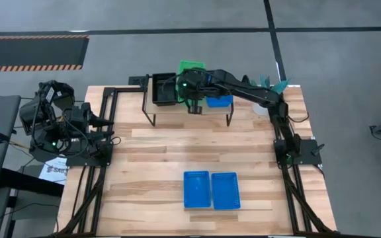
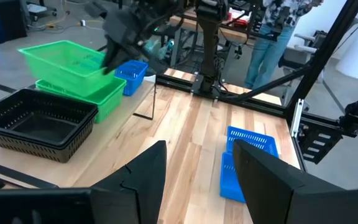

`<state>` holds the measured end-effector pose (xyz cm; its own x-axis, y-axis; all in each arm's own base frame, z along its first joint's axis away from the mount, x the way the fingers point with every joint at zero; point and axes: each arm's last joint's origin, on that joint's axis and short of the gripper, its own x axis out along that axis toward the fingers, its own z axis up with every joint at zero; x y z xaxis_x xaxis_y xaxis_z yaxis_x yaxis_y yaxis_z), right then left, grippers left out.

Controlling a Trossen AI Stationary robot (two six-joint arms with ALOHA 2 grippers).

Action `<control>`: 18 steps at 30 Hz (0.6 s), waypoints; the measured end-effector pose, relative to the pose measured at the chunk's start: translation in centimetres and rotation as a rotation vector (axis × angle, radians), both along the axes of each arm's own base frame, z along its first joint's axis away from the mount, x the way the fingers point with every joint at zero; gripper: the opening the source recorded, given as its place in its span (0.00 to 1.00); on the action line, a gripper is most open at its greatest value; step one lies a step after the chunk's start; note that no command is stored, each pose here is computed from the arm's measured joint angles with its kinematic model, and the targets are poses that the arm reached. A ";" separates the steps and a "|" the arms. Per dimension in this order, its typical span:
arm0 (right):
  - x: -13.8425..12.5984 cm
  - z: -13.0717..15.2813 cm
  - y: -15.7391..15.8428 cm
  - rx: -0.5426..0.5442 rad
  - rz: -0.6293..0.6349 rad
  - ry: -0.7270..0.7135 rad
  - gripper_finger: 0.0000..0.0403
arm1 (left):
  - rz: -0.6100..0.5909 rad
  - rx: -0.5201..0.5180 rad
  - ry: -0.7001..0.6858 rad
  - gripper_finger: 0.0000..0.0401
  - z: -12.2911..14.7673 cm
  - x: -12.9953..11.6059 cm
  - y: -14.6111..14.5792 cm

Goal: Stack baskets on shelf by color
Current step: Stack the green bin on the green bin on the shelf

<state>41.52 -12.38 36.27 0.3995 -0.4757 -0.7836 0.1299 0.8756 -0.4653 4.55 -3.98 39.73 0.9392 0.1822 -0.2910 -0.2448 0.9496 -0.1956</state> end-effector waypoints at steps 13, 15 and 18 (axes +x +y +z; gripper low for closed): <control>0.0 -0.8 -0.1 0.019 0.045 0.067 0.02 | -0.001 -0.001 0.002 0.43 0.0 0.0 0.0; -0.1 -0.8 0.0 0.020 0.048 0.072 0.02 | -0.001 -0.001 0.002 0.43 0.0 0.0 0.0; -0.3 -0.4 0.2 0.014 0.065 0.078 0.02 | -0.001 -0.001 0.002 0.43 0.0 0.0 0.0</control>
